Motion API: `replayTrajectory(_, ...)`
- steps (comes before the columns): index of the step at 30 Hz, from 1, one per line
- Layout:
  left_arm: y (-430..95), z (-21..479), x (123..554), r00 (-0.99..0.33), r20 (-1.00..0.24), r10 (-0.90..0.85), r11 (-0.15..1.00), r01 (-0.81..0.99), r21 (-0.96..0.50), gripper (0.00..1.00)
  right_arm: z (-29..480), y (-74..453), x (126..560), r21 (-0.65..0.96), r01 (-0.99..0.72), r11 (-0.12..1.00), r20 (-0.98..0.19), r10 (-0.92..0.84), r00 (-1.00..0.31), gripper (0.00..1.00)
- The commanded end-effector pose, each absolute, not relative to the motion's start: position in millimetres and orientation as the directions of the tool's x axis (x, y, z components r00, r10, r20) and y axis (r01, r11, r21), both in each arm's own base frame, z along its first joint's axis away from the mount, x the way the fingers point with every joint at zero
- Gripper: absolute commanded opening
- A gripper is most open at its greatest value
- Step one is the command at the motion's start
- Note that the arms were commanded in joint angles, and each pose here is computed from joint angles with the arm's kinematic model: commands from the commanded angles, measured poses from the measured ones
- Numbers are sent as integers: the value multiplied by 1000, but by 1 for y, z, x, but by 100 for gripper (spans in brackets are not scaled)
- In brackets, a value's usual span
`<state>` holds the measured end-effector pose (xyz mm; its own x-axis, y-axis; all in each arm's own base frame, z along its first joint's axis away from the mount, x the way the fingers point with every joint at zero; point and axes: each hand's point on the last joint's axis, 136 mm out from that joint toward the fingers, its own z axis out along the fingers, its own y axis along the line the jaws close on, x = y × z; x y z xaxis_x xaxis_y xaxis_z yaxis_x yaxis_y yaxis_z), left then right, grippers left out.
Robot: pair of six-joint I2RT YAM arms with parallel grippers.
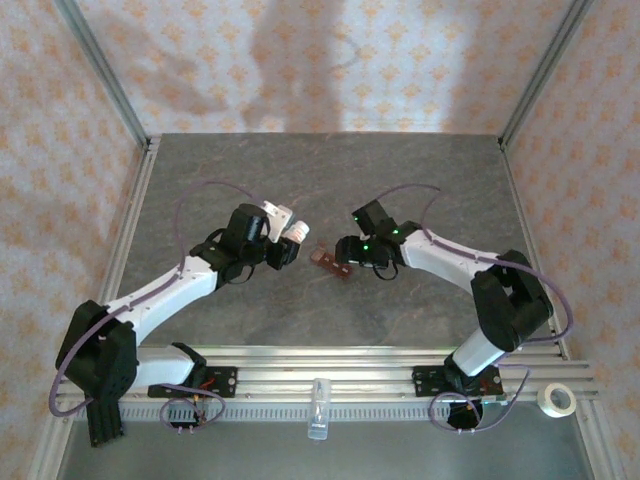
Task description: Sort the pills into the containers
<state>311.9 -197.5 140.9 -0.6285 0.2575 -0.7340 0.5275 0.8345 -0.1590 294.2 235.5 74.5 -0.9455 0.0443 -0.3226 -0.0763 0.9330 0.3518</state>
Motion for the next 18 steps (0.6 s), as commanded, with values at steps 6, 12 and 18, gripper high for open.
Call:
replayTrajectory(6,-208,128,300,-658,-684,313,809,563,-171,0,62,232,296,240,-121,963,-340,-33,-940,73)
replayTrajectory(12,-213,113,297,-686,-650,327,809,559,-182,0,49,231,296,220,-122,968,-322,-46,-946,72)
replayTrajectory(18,-216,100,295,-713,-607,351,810,557,-185,0,40,229,294,214,-116,970,-310,-45,-950,72)
